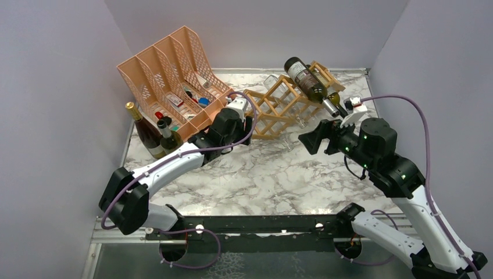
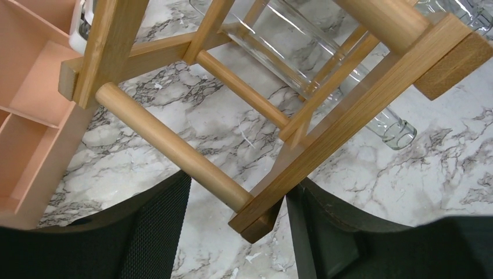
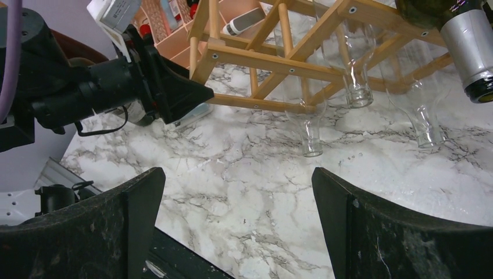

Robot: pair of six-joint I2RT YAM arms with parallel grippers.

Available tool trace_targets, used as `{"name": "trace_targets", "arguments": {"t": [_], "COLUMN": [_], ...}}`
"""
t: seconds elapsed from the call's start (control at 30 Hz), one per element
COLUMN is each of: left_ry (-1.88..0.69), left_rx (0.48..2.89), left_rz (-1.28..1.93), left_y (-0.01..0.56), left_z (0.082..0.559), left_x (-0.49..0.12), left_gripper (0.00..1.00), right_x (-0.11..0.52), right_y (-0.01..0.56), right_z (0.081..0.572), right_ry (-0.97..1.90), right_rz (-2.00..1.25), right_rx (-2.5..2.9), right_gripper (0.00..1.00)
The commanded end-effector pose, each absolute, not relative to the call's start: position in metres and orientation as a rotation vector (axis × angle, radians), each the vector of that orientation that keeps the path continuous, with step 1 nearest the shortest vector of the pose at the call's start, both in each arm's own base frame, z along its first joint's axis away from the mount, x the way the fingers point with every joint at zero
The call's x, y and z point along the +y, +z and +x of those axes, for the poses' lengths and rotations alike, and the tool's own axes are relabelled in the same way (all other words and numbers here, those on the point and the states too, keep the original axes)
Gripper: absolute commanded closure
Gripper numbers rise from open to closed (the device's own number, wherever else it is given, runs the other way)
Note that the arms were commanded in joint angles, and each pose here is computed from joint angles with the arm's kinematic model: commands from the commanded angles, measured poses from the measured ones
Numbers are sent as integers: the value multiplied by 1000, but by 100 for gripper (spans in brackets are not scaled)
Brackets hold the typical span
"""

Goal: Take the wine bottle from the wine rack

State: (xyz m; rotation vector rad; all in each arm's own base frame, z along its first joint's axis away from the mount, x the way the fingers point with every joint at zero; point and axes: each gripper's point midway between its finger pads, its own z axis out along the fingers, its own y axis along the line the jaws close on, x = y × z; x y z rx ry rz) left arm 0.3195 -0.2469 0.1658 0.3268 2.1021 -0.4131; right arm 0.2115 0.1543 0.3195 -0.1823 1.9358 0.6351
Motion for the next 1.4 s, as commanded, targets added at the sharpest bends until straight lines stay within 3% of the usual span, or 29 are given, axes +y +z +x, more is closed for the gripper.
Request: {"name": "trace_targets", "arguments": {"t": [0.0,0.5,0.57,0.73,0.9,1.13,1.37], "left_ry": [-351,-199,-196,-172,-241,-460,-690], "left_rx": [2079,2080,2078,2095,2097,2017,1767], "left_rz": [292,219,229,240,248,414,558], "left_y": [166,159,160,168,176,218,311], "left_z": [334,379,382,385,366,325,303], "left_x": [-241,-211,-211,-206,-205,-220,-249], "left_gripper": [37,37,33,10,1,1,1], "right_x": [154,152,151,151,153,141,120], "right_y": [323,298,293,286,287,294,319], "right_z": [208,211,212,212,214,237,279], "right_ry": [649,616,596,592,606,449,167], "right_rz": [-186,-166,-172,-167,-148,-142,-97], "right_rx": [1909,1974,1996,2017,2011,1999,1982], "right_gripper": [0,0,0,0,0,0,0]}}
